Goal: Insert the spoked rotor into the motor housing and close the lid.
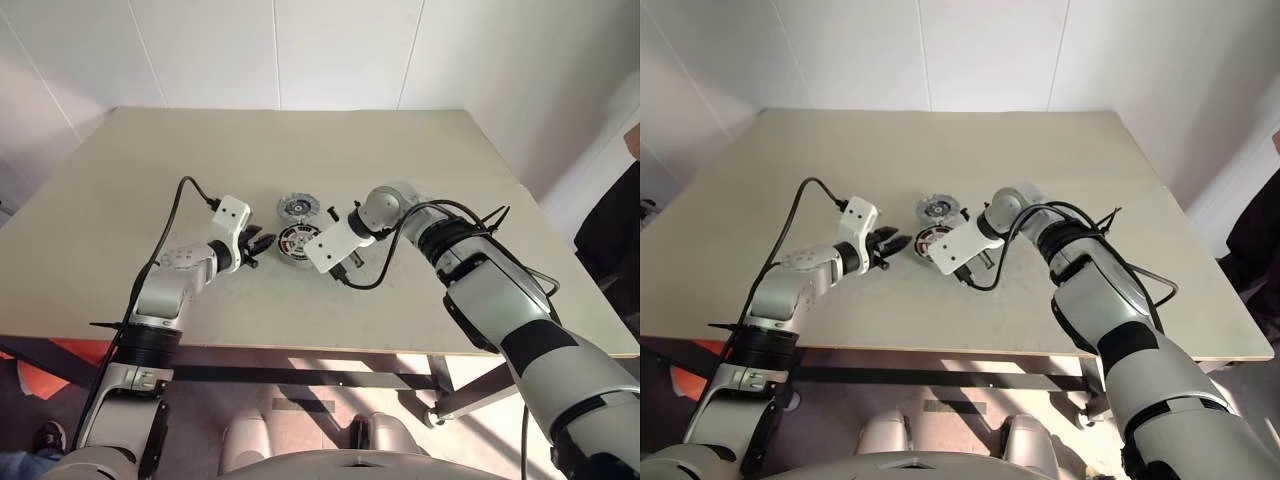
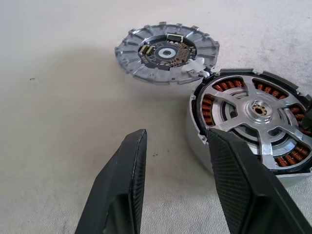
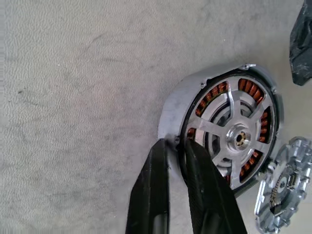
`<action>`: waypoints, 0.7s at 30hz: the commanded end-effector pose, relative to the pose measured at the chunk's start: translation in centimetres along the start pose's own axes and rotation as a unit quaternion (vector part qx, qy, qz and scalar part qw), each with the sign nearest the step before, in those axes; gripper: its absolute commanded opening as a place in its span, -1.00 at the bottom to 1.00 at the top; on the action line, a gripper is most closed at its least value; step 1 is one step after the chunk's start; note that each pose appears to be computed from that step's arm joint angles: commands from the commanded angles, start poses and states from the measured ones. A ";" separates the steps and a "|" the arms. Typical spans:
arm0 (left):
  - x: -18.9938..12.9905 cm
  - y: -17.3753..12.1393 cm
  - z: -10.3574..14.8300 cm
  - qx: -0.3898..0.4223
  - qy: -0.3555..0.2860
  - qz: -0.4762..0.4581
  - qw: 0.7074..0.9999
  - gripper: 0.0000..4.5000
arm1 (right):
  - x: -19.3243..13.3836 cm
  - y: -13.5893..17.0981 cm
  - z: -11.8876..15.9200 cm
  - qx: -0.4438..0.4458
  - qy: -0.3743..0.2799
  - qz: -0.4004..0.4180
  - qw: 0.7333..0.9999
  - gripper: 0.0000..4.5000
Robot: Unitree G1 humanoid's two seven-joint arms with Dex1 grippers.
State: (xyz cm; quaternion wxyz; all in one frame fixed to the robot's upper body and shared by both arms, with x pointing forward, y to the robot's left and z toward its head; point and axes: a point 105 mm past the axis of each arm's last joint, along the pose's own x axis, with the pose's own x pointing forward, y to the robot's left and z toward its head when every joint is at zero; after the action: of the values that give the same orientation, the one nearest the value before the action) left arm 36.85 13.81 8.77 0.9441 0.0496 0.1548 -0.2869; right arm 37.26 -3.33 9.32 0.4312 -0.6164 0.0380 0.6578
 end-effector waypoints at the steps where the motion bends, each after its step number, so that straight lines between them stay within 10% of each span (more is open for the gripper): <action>1: -0.2 0.2 1.4 0.008 -0.022 0.003 1.000 -0.08 | -0.1 -0.3 -0.1 0.000 0.006 -0.008 1.000 -1.00; 21: 0.3 -0.7 0.0 -0.015 -0.022 0.011 1.000 -0.08 | -4.6 -1.2 -1.0 0.253 -0.086 -0.084 0.960 -1.00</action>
State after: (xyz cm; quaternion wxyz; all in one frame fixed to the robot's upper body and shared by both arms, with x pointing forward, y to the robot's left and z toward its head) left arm 36.48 13.09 7.32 0.9463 0.0272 0.1664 -0.2758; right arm 37.77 -5.70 10.57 0.6018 -0.4431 0.1446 0.6485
